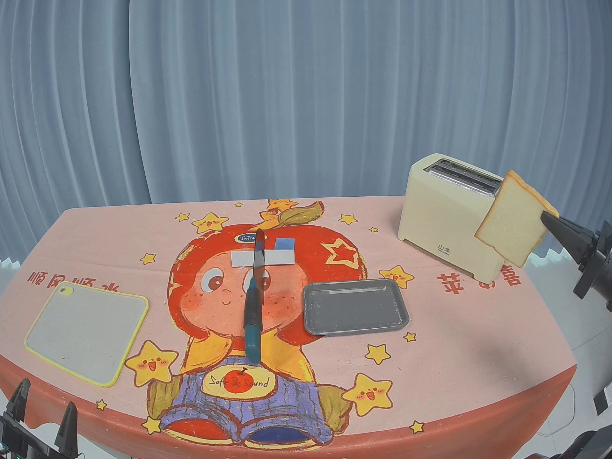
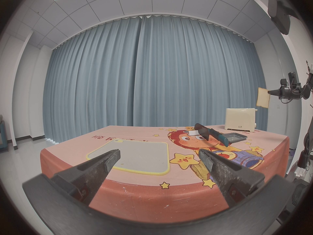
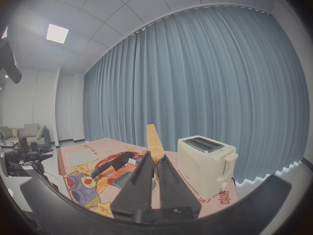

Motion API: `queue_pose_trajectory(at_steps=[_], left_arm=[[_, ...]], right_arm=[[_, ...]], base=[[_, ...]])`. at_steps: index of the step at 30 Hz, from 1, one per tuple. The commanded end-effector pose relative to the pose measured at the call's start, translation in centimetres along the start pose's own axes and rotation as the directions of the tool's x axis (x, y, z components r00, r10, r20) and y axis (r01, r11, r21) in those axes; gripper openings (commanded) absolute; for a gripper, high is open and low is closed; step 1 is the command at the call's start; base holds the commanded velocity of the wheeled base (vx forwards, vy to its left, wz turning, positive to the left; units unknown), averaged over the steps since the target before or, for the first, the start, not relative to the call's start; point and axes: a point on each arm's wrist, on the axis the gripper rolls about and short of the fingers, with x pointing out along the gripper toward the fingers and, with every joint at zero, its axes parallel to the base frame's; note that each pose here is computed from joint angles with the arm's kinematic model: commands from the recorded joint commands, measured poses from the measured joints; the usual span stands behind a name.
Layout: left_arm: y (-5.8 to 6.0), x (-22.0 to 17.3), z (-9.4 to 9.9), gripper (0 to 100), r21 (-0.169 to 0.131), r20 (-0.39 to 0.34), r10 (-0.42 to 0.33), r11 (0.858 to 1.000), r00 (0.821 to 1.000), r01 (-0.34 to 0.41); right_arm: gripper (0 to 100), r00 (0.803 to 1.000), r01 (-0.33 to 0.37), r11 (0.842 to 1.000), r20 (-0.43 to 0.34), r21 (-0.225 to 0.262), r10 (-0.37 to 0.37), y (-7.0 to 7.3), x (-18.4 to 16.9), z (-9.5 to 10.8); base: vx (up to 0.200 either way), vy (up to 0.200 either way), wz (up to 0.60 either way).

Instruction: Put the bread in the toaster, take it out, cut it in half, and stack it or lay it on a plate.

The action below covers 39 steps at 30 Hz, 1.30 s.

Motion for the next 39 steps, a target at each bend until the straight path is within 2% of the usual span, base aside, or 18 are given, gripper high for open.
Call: queue_pose_trajectory(at_steps=[1, 5, 9, 14, 18, 21, 26, 39], left_arm=[[0.0, 0.0, -0.5, 100, 0.0, -0.001, 0.001, 1.0, 1.0, -0.001], [0.0, 0.0, -0.5, 100, 0.0, -0.001, 0.001, 1.0, 1.0, -0.001], [0.0, 0.0, -0.5, 100, 0.0, -0.001, 0.001, 1.0, 1.0, -0.001], [0.0, 0.0, -0.5, 100, -0.003, -0.001, 0.001, 1.0, 1.0, -0.001], [0.0, 0.0, -0.5, 100, 0.0, -0.001, 0.001, 1.0, 1.0, -0.001], [0.0, 0.0, -0.5, 100, 0.0, -0.001, 0.001, 1.0, 1.0, -0.001], [0.0, 0.0, -0.5, 100, 0.0, -0.003, -0.001, 1.0, 1.0, 0.001], [0.0, 0.0, -0.5, 100, 0.0, -0.001, 0.001, 1.0, 1.0, -0.001]], right_arm=[[0, 1.0, 0.011, 1.0, -0.027, 0.001, -0.011, -0.1, -0.2, -0.9], [0, 1.0, -0.004, 1.0, -0.018, -0.029, 0.003, 0.3, -1.1, -1.0], [0, 1.0, -0.002, 0.999, -0.013, -0.04, 0.002, 0.4, -1.6, -1.2], [0, 0.999, -0.007, 0.998, -0.037, -0.062, 0.005, 0.4, -1.6, -1.7], [0, 0.998, -0.015, 0.994, -0.058, -0.107, 0.009, 0.4, -1.7, -2.3], [0, 0.999, -0.015, 0.992, -0.053, -0.124, 0.009, 0.5, -1.8, -2.2], [0, 1.0, -0.012, 0.991, -0.03, -0.13, 0.009, 0.6, -2.1, -1.9], [0, 0.999, -0.013, 0.992, -0.036, -0.129, 0.008, 0.6, -2.1, -2.0]], base=[[0.0, 0.0, 0.0], [0.0, 0.0, 0.0], [0.0, 0.0, 0.0], [0.0, 0.0, 0.0], [0.0, 0.0, 0.0], [0.0, 0.0, 0.0], [0.0, 0.0, 0.0], [0.0, 0.0, 0.0]])
